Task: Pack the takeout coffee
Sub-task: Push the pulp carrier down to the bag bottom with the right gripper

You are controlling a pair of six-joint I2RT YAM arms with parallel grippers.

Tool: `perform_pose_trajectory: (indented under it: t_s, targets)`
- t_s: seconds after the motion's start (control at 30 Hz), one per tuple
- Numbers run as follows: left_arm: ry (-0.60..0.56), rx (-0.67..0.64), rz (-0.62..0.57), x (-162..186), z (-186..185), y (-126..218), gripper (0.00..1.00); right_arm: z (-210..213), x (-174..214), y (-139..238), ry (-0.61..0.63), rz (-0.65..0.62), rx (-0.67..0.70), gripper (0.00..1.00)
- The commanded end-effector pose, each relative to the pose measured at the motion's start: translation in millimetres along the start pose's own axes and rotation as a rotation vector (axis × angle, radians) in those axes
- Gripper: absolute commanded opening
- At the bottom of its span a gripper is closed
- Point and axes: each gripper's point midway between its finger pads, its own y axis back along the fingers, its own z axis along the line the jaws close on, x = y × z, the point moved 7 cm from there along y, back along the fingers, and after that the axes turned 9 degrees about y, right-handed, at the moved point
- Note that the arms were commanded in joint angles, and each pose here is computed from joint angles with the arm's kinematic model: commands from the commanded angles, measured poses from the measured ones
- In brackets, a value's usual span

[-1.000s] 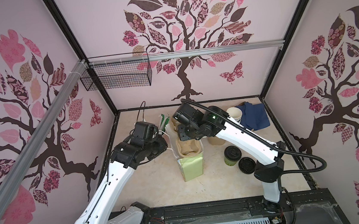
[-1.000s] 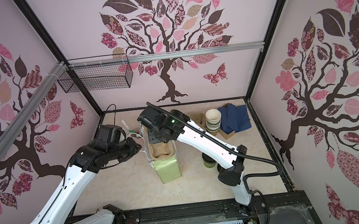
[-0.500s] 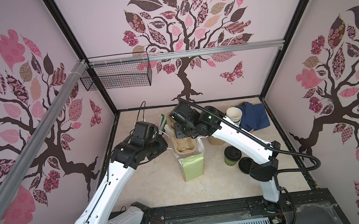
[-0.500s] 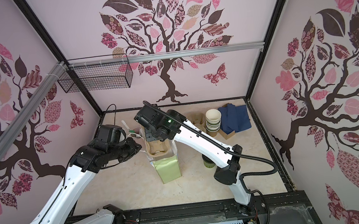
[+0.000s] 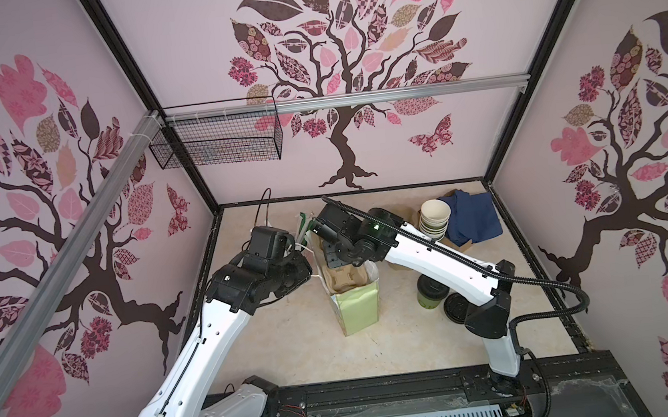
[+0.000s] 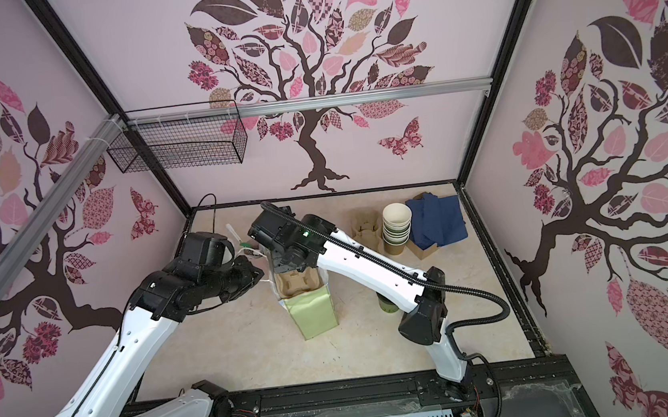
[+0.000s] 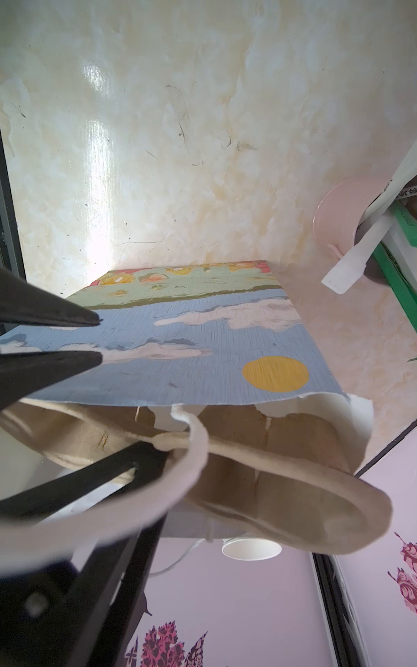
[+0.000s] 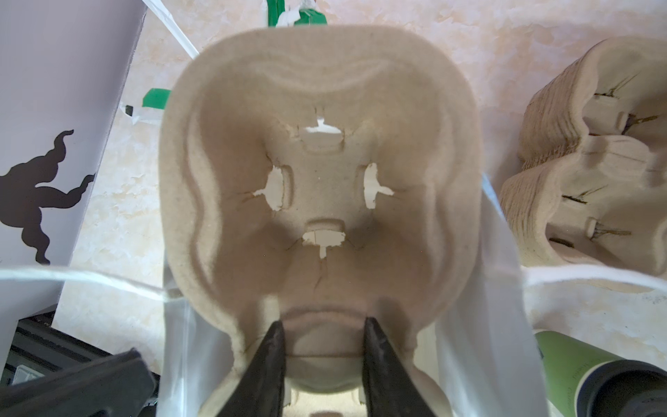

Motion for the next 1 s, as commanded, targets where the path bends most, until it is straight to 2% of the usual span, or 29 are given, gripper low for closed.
perform_pose_trajectory:
  t_s: [0.0, 0.3, 0.97]
  targets:
    - [-0.015, 0.018, -0.008, -3.3, -5.2, 2.2, 0.17, -2.8, -2.7, 36.3, -0.001, -0.026, -0.047, 0.28]
    - [-0.016, 0.019, -0.011, -4.2, -5.9, 2.0, 0.18, -3.2, 3.3, 45.6, 0.0, 0.009, -0.058, 0.28]
    - [-0.018, 0.024, -0.012, -3.0, -5.0, 3.5, 0.17, -0.8, 24.1, 12.0, 0.022, 0.149, 0.008, 0.28]
